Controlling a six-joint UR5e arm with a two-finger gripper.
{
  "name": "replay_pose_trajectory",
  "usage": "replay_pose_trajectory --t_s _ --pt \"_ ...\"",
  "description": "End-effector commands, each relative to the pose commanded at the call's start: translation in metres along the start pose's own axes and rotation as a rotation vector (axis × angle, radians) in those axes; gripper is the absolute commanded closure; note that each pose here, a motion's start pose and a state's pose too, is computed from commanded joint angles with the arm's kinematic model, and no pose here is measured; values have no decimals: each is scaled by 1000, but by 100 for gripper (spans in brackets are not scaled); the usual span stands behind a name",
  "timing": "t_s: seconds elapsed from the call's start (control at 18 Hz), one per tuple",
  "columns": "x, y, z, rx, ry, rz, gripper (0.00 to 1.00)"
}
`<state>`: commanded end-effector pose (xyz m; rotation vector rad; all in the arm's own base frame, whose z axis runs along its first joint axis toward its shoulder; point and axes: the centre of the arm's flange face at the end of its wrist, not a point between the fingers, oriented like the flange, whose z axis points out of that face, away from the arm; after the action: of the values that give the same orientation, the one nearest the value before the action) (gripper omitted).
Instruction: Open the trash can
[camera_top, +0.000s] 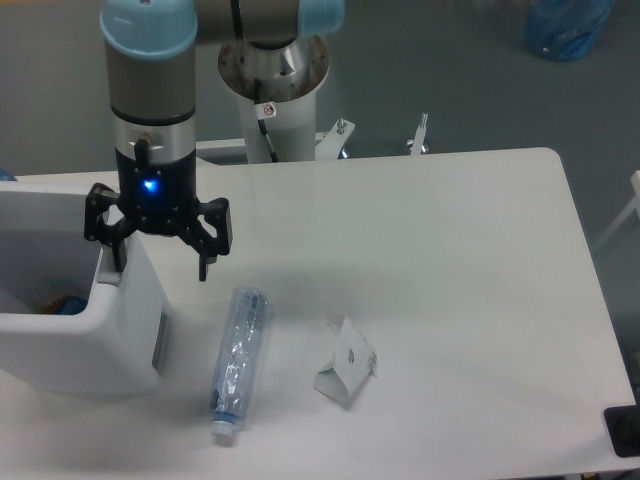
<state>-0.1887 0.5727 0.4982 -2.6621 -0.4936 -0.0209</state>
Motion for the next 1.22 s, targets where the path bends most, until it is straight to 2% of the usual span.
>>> replay_pose_trajectory --t_s 0.22,0.33,0.5,0.67,0.83,1.0,1.11,1.22 --pt "-13 -1 -4 9 -13 0 0" --pt "-49 2 -1 -2 -49 -14 0" --pt "-103 9 4 -28 -96 36 0" --pt "-161 9 52 -113 -106 146 0" --pt "-197 11 48 -132 -171 254 0" --pt "-250 31 55 -181 -168 368 0" --pt "-316 58 66 -234 -155 408 0" --pt "-337 64 61 -246 -155 468 0"
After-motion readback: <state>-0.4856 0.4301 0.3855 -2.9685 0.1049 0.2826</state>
